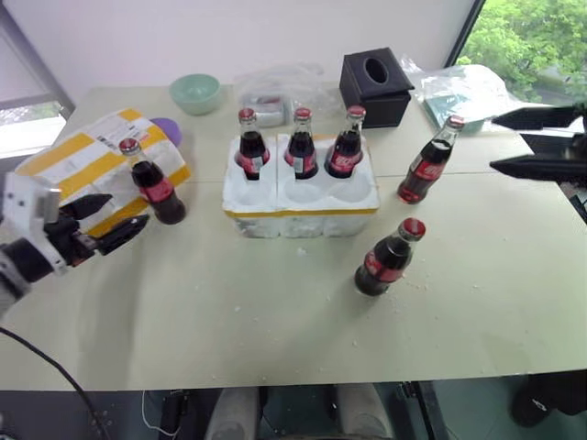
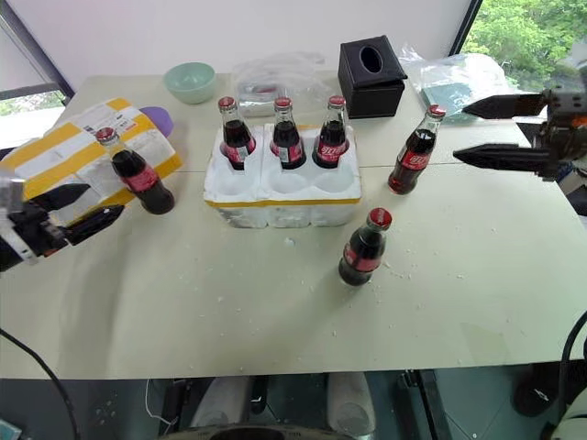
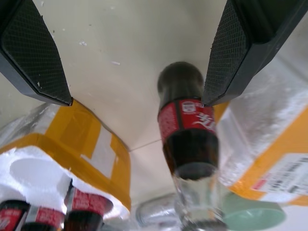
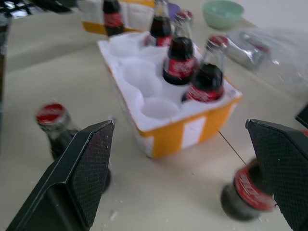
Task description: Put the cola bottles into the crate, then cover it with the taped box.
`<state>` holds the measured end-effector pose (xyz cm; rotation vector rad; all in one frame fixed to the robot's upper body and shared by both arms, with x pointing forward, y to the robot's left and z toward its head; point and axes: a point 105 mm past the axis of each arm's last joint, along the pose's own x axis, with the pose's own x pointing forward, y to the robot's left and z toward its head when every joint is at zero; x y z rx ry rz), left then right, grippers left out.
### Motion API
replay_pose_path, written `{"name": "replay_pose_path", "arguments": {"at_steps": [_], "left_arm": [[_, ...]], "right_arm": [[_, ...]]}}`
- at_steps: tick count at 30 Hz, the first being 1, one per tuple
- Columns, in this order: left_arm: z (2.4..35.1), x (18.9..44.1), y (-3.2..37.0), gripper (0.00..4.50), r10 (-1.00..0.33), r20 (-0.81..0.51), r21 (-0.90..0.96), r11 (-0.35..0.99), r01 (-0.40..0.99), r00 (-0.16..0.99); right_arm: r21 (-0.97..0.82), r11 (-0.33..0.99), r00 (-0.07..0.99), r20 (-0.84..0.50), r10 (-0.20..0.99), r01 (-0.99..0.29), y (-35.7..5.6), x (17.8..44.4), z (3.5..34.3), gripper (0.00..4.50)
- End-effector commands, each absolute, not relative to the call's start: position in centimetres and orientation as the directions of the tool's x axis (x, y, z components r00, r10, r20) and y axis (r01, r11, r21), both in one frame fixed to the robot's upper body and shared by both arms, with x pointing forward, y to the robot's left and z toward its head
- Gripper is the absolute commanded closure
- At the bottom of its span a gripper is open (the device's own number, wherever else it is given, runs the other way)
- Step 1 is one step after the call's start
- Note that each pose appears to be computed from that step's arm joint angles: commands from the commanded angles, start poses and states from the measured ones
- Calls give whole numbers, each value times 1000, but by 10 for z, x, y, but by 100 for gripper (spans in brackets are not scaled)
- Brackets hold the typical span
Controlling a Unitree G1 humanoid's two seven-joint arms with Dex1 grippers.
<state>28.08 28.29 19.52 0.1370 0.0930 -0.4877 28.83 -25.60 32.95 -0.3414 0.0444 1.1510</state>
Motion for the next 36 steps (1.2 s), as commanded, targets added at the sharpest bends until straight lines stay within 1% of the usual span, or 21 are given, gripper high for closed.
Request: {"name": "replay_pose_path", "arguments": {"at_steps": [1,3,6,16,20,24,36], "left_arm": [[208,300,290,2,-374,-38,139,916,376,927],[212,303,285,2,-380,-9,125,917,379,925],[211,304,278,2,-398,-20,131,908,397,917],[196,314,281,2,-355,-66,141,922,361,932],[192,327,284,2,-314,-60,135,938,319,948],[190,336,281,2,-315,-63,139,937,320,947],[183,377,274,2,-286,-59,119,949,292,956]], "right_arm": [[-291,251,303,-149,941,-923,-225,266,365,0],[-292,225,276,-147,950,-929,-215,263,366,0],[-298,188,244,-162,956,-936,-203,258,361,0],[-294,177,226,-139,964,-939,-188,261,359,0],[-298,169,215,-132,968,-940,-182,264,354,0],[-295,166,209,-120,971,-941,-179,265,353,0],[-296,193,229,-92,969,-935,-178,268,352,0]]}}
